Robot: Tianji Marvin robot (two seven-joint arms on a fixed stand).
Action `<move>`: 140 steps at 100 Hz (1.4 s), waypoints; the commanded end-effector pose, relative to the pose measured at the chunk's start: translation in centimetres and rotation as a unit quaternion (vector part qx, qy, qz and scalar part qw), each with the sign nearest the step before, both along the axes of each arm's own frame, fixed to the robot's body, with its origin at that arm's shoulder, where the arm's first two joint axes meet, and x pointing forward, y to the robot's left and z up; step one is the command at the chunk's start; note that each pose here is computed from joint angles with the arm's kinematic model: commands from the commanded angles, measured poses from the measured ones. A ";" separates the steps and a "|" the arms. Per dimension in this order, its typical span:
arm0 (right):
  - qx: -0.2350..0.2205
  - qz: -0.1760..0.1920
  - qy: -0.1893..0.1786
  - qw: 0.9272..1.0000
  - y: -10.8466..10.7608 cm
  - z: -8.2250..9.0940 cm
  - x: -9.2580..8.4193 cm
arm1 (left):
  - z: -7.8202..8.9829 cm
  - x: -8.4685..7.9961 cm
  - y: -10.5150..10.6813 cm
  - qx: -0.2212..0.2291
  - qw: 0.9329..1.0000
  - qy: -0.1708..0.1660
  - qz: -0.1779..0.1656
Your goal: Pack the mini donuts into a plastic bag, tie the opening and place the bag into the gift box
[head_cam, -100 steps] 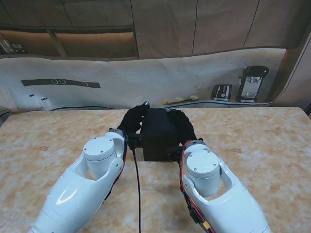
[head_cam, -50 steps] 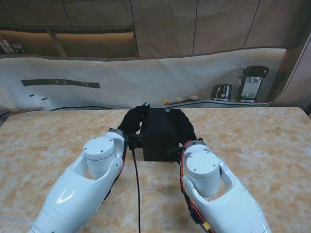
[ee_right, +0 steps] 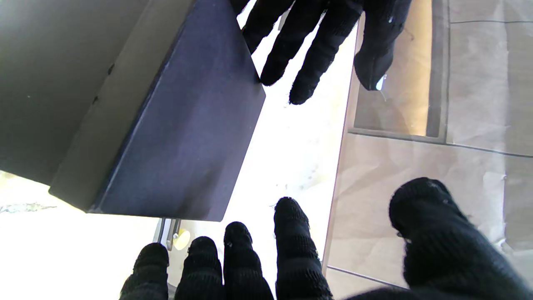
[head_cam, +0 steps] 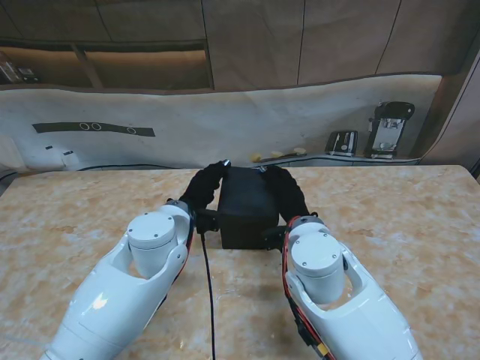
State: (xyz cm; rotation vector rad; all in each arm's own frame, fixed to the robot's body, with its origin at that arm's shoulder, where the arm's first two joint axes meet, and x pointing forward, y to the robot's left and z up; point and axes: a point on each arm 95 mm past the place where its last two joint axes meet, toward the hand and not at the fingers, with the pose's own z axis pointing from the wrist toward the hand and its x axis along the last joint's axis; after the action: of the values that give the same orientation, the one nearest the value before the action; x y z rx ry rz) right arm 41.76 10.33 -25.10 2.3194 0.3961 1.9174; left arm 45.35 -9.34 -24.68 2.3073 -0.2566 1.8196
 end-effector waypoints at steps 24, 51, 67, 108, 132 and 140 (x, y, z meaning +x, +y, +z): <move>-0.001 0.002 0.006 1.000 -0.1 -0.3 0.0 | -0.1 -0.1 0.2 0.005 1.000 -0.001 -0.005; -0.014 -0.009 0.004 1.000 -0.9 -0.4 0.3 | -0.4 -0.1 1.1 0.023 1.000 -0.009 -0.006; -0.022 -0.015 -0.001 1.000 -1.7 -0.5 0.3 | -0.5 -0.1 1.9 0.051 0.998 -0.026 -0.015; -0.068 -0.027 -0.031 0.997 -4.9 -0.4 0.2 | -1.0 -0.1 4.6 0.191 0.971 -0.131 -0.065; -0.125 -0.009 -0.071 0.990 -7.4 -0.5 -0.1 | -0.7 0.2 6.3 0.322 0.907 -0.239 -0.127; -0.155 -0.001 -0.086 0.984 -8.4 -0.9 -0.2 | -0.5 0.2 6.5 0.352 0.884 -0.269 -0.147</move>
State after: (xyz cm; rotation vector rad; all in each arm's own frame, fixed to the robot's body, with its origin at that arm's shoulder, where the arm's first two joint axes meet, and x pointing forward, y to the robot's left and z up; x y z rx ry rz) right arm 41.90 2.87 -25.03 1.9307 0.6112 1.9060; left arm 45.28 -3.35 -25.65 1.8681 -1.4444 2.4156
